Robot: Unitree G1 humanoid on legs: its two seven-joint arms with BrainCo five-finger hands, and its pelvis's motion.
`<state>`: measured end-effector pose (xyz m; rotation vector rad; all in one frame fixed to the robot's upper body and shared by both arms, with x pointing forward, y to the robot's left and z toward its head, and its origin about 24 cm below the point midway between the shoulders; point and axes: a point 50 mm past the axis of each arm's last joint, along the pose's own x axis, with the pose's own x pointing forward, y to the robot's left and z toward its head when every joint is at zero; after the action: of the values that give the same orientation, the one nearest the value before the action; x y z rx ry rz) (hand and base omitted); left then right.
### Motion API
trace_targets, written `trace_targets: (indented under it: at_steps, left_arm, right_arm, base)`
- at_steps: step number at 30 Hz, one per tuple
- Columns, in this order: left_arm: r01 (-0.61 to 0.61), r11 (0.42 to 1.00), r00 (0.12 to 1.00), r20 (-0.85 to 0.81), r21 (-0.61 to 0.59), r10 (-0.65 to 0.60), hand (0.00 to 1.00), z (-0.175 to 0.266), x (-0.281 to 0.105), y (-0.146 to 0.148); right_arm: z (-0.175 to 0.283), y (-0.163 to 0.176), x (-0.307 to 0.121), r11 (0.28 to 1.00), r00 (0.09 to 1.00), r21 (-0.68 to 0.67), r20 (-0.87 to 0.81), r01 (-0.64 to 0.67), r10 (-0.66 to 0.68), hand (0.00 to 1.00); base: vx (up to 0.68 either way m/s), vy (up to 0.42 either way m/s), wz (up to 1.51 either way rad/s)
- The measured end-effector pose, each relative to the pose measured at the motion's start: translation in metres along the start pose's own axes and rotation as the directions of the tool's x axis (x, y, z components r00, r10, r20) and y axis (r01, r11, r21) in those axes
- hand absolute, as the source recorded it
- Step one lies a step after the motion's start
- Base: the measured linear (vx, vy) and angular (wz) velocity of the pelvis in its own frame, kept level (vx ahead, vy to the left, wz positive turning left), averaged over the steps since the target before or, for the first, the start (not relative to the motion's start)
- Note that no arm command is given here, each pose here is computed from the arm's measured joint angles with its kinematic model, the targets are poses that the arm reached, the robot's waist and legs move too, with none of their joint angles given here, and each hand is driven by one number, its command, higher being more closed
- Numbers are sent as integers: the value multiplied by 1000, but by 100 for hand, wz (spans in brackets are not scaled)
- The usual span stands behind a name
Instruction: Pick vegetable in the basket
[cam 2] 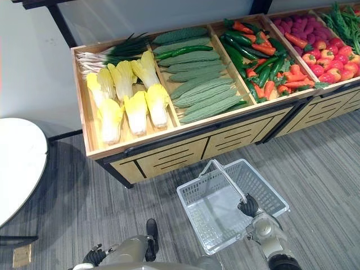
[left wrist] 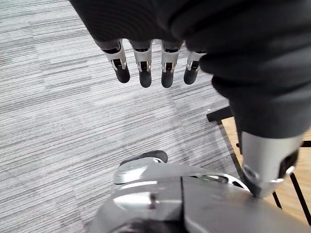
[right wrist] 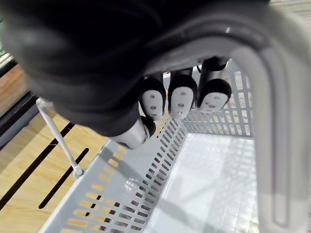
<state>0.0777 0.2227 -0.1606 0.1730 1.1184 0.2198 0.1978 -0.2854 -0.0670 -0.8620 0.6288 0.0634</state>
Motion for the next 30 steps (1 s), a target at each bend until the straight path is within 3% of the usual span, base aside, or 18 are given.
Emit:
trace_targets:
  at_steps: [11,14,18,21,23,30]
  left_arm:
    - [-81,997,996,46,3,81,0,11,2,30]
    - [-100,995,994,45,-26,101,0,12,2,34]
    - [-96,995,995,20,-38,97,0,7,2,32]
    - [-81,996,997,8,-46,81,0,4,2,25]
    - [-71,994,997,-5,-80,71,0,2,2,18]
    - [-199,941,980,-79,-274,184,0,-13,-2,39]
  right_arm:
    - [7,18,5,998,1000,50,-2,-31,31,100]
    - [0,19,7,997,998,66,-49,-36,39,100]
    - [-33,26,-1,978,978,207,-205,6,38,100]
    - [-60,27,-13,951,950,301,-312,69,30,100]
    - [-91,30,-32,898,892,402,-450,179,24,100]
    - [-131,37,-68,804,781,469,-625,365,11,100]
  base:
    - [244,88,0]
    - [121,-140,26]
    - [91,-293,39]
    - [49,-272,15]
    - [27,-204,46]
    - [0,-85,10]
